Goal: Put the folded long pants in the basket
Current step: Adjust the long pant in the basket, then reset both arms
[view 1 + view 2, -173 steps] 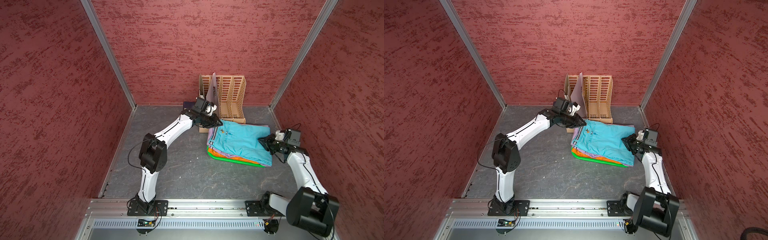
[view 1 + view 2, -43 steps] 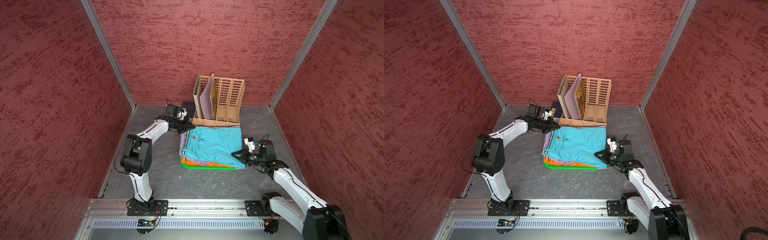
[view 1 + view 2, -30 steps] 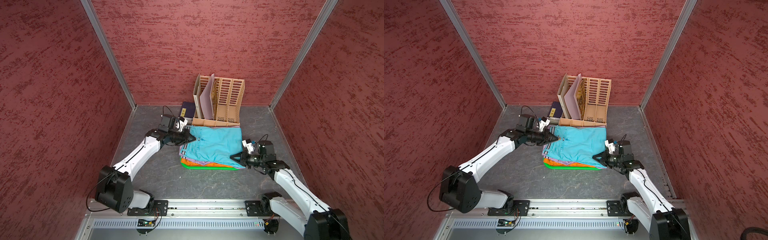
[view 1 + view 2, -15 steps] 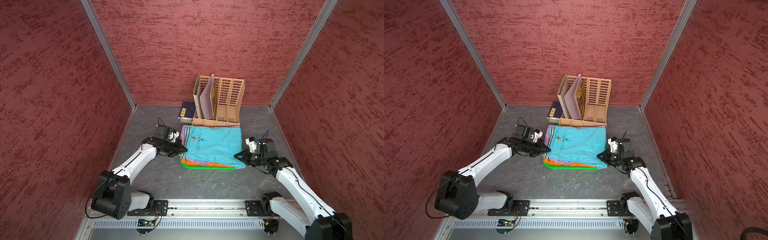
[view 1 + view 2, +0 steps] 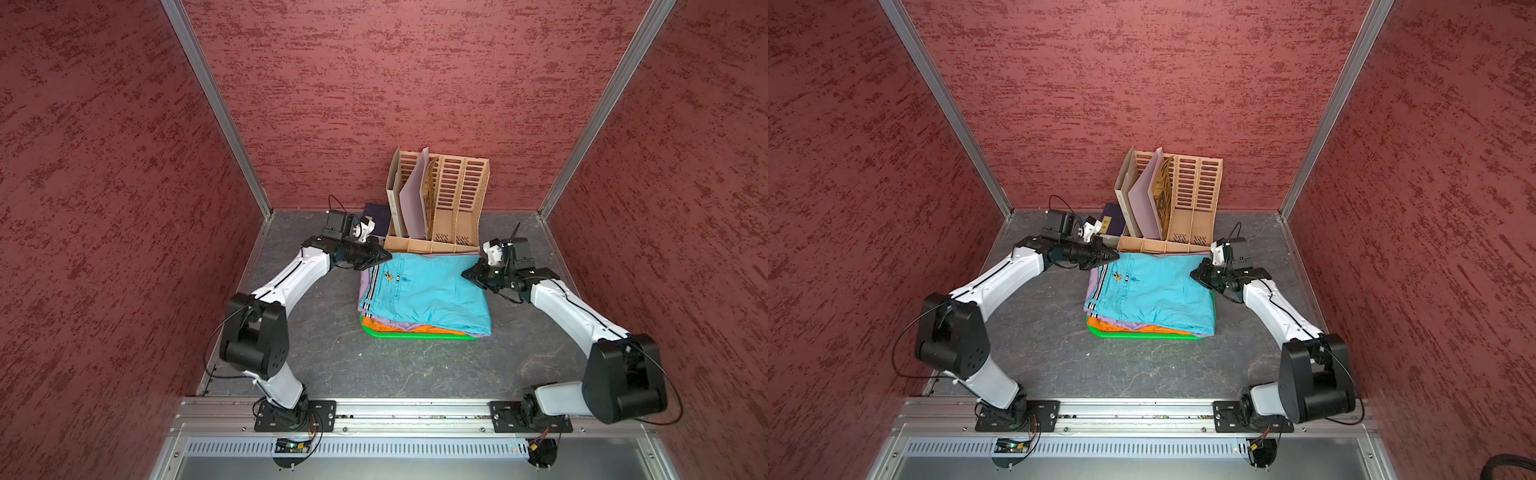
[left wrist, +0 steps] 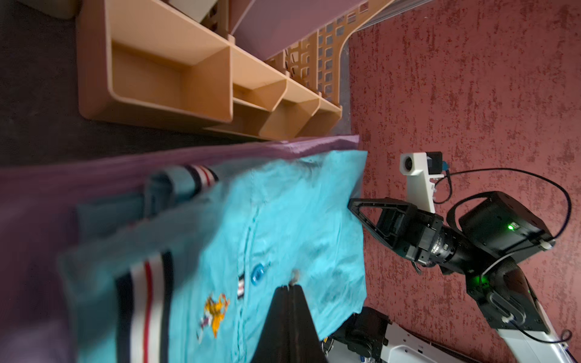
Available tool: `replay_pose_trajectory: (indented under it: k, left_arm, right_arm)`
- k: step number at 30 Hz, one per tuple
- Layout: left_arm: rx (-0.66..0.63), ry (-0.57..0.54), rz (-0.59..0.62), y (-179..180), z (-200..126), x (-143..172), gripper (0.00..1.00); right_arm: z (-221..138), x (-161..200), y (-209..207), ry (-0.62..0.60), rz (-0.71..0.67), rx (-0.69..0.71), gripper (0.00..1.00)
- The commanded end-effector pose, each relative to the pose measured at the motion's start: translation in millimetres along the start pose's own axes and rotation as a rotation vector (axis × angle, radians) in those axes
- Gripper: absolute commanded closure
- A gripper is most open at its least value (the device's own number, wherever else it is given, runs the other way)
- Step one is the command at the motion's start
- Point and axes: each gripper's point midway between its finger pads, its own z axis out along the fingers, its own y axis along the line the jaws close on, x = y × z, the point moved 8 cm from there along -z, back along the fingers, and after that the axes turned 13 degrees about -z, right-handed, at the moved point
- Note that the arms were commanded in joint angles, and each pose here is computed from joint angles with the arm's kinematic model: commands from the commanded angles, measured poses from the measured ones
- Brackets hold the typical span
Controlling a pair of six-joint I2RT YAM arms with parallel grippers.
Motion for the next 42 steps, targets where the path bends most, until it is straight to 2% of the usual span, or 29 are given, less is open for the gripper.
replay_pose_trajectory:
  k: [1,6,8,12,13,14,15,16,18,19,22,23,27,29,32,35,38,40,41,42]
  left_arm:
    - [-0.011,-0.019,-0.043,19.3,8.1,-23.1,0.98]
    - [-0.072,-0.059,-0.13,62.3,3.4,-33.7,0.99]
    - [-0.066,-0.089,-0.136,63.4,-9.9,-32.0,0.98]
    - [-0.094,-0.199,-0.087,49.2,-46.7,-26.6,0.87]
    - [-0.111,-0.25,-0.063,44.8,-58.7,-24.5,0.8]
    - [-0.137,-0.3,-0.04,42.5,-68.1,-21.6,0.68]
    - [-0.168,-0.371,-0.005,39.9,-80.5,-17.2,0.52]
    - [-0.212,-0.451,0.019,41.5,-91.3,-13.1,0.38]
    - [-0.299,-0.628,0.079,45.0,-112.6,-5.4,0.13]
    - [-0.368,-0.728,0.107,53.0,-121.6,-0.1,0.0]
    - [-0.553,-0.984,0.19,74.2,-143.7,13.3,0.0]
    - [-0.586,-1.037,0.213,79.0,-148.3,15.7,0.0]
    - [-0.666,-1.142,0.352,104.8,-145.9,22.2,0.0]
    - [-0.707,-1.16,0.378,121.1,-140.7,23.0,0.0]
    - [-0.738,-1.179,0.394,144.8,-133.3,24.4,0.0]
    - [-0.639,-1.21,0.498,159.6,-123.4,22.1,0.0]
    - [-0.596,-1.224,0.552,158.2,-120.8,11.7,0.0]
    - [-0.545,-1.21,0.52,168.8,-117.7,0.7,0.0]
    - [-0.537,-1.181,0.505,178.9,-110.7,-4.8,0.0]
    - [-0.534,-1.197,0.532,183.2,-106.7,-8.3,0.0]
  right_arm:
    - [-7.2,-17.4,-23.5,-0.09,-0.01,0.114,1.0]
    - [-12.2,-10.4,-53.0,-0.093,0.054,0.127,1.0]
    - [-20.6,-13.5,-56.0,-0.118,0.05,0.133,1.0]
    - [-42.9,-26.7,-50.0,-0.159,-0.003,0.164,1.0]
    - [-48.6,-30.0,-47.0,-0.172,-0.019,0.173,0.99]
    - [-52.8,-32.3,-45.4,-0.182,-0.031,0.188,0.97]
    - [-58.7,-35.2,-44.6,-0.202,-0.045,0.216,0.87]
    - [-63.6,-36.7,-46.1,-0.228,-0.055,0.257,0.71]
    - [-72.1,-38.4,-51.9,-0.295,-0.073,0.348,0.48]
    - [-75.7,-37.9,-55.9,-0.328,-0.079,0.398,0.4]
    - [-85.8,-31.4,-71.7,-0.447,-0.08,0.558,0.22]
    - [-86.8,-27.6,-77.9,-0.482,-0.086,0.602,0.18]
    - [-82.5,-11.8,-97.0,-0.596,-0.191,0.706,0.11]
    - [-77.5,-2.7,-104.3,-0.639,-0.24,0.723,0.07]
    - [-66.7,8.3,-112.7,-0.715,-0.294,0.695,0.07]
    - [-55.9,12.8,-118.1,-0.77,-0.347,0.669,0.06]
    - [-48.9,2.4,-115.8,-0.799,-0.423,0.648,0.04]
    - [-40.8,-2.1,-121.4,-0.814,-0.434,0.656,0.03]
    - [-35.8,-3.7,-119.9,-0.772,-0.442,0.663,0.03]
    - [-33.5,-5.1,-115.3,-0.773,-0.471,0.656,0.03]
